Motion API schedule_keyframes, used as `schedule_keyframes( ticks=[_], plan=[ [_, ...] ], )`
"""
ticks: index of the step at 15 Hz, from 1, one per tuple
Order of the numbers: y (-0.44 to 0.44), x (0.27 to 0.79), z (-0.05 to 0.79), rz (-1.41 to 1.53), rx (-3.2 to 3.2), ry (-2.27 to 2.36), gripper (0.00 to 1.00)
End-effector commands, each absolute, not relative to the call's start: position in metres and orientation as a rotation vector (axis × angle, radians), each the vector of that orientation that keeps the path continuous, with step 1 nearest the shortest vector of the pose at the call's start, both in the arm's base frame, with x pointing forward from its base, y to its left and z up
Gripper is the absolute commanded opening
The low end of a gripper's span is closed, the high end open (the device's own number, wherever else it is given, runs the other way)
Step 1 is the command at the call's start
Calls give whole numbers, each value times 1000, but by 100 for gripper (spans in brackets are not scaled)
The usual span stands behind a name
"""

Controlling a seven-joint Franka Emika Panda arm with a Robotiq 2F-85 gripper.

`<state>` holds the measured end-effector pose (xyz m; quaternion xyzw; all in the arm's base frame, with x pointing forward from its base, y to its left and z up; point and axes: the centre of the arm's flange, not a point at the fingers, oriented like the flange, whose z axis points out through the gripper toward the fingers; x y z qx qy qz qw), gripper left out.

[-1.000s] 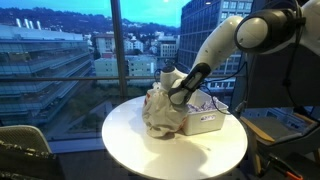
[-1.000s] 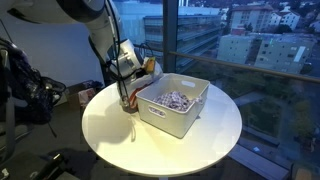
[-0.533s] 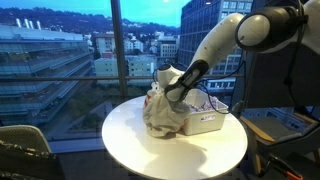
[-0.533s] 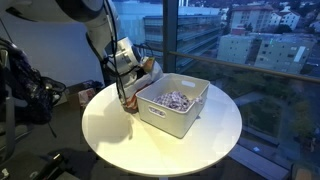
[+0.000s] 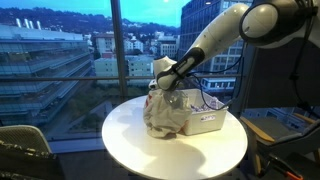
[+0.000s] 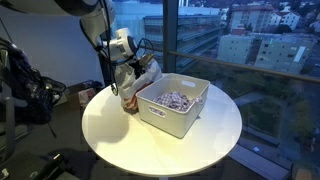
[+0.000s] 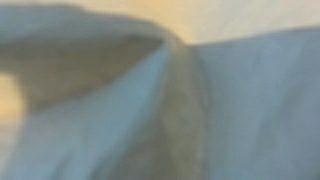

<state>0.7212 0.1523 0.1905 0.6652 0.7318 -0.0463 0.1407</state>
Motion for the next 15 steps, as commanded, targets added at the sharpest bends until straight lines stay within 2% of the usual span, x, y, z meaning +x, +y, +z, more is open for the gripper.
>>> schedule_keyframes(
  ticks=[1,15],
  plan=[
    [163,722,247,-122,2076,2086,10],
    [178,706,388,-203,2575,2031,9]
  ],
)
